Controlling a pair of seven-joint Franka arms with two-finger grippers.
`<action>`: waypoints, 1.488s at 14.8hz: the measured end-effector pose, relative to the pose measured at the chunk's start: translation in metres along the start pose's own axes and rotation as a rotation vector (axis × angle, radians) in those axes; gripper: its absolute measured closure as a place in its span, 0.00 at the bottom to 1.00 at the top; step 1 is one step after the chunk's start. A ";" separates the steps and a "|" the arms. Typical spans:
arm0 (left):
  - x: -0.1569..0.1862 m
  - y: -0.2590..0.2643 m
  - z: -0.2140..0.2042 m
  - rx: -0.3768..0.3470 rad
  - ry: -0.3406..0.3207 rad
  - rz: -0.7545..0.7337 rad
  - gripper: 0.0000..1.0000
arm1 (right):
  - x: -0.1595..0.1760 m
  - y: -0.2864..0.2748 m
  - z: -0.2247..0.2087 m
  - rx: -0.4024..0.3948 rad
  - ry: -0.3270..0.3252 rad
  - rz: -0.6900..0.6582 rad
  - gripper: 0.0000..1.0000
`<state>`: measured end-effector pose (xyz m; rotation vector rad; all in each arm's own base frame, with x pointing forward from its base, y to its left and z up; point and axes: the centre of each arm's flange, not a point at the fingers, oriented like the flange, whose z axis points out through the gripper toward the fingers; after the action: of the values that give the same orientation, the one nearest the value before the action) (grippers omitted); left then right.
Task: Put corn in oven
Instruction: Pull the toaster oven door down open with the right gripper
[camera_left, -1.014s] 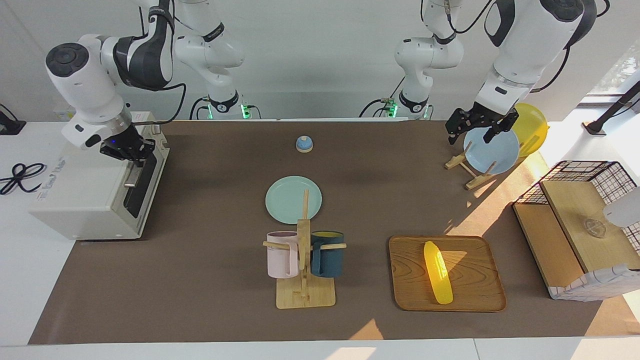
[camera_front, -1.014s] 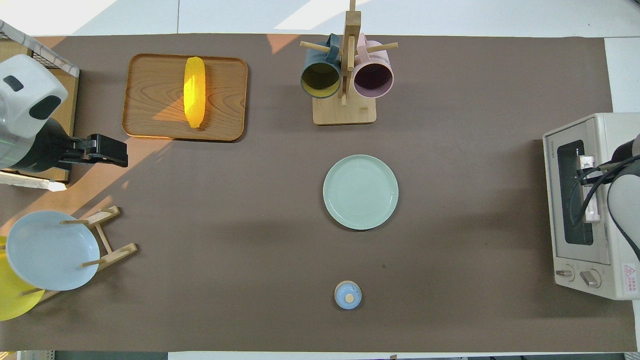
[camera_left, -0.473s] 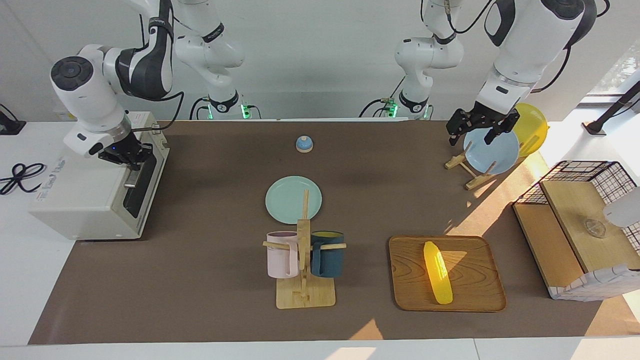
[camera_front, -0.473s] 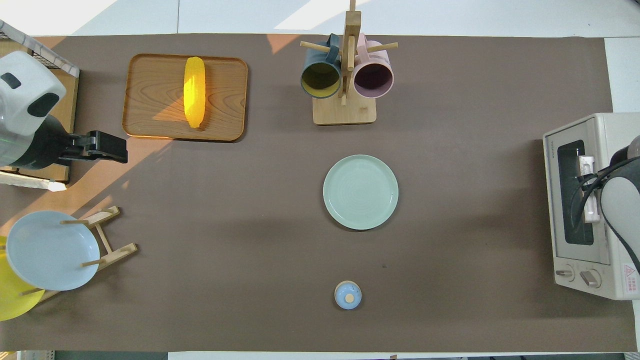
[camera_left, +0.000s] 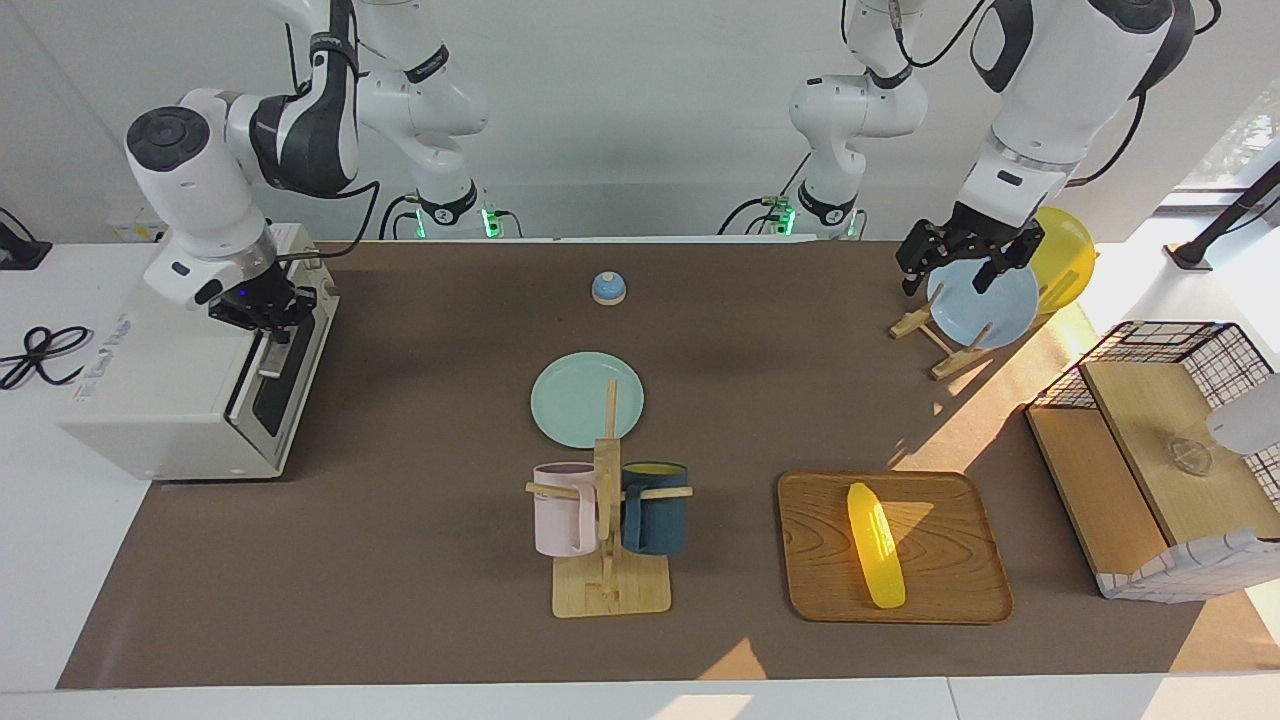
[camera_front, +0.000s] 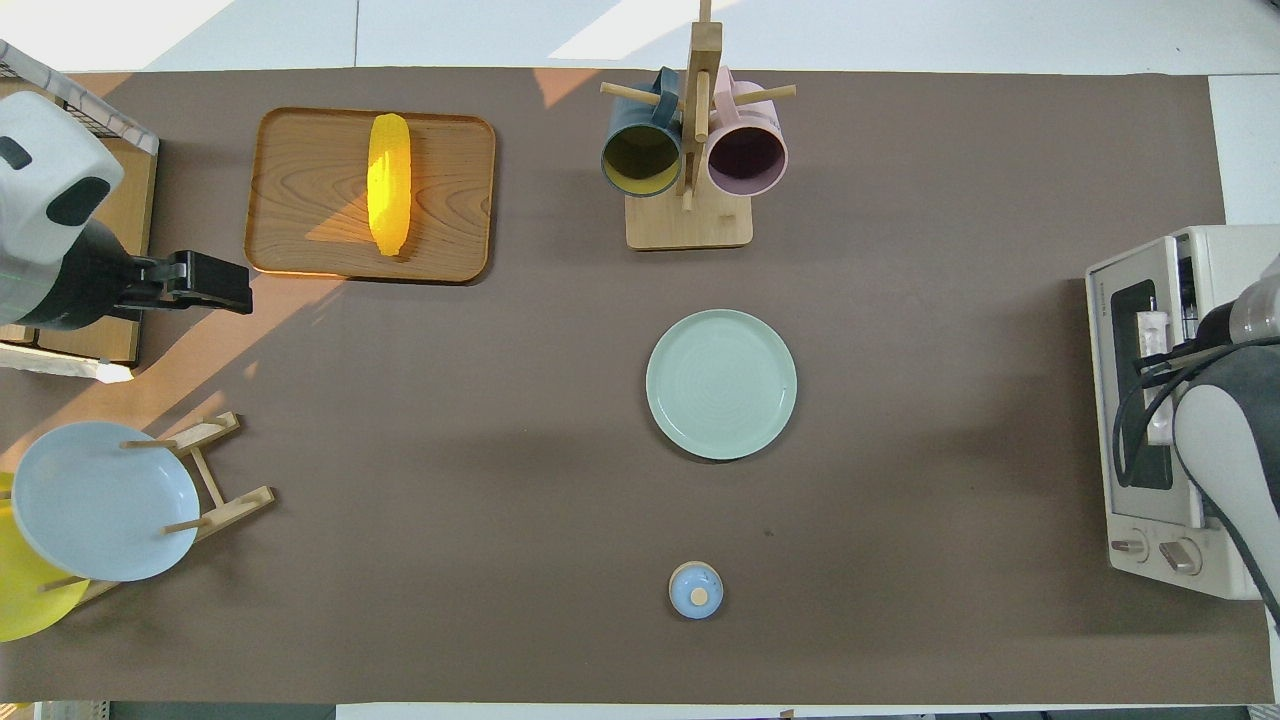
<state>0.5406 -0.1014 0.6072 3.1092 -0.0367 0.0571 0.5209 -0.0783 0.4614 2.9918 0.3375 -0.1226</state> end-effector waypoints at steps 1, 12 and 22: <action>0.000 0.000 0.000 0.000 0.000 0.000 0.00 | 0.004 -0.012 0.004 0.023 0.006 0.006 0.99; 0.003 0.005 0.000 -0.004 0.026 0.006 0.00 | 0.045 -0.096 0.129 0.152 0.012 0.095 0.99; 0.025 0.008 0.033 -0.010 0.016 0.007 0.00 | 0.069 -0.139 0.115 0.235 0.055 0.126 0.52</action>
<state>0.5664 -0.1113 0.5752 3.0984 -0.0474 0.0820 0.5487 0.0557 0.3246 3.2432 0.1485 -0.0717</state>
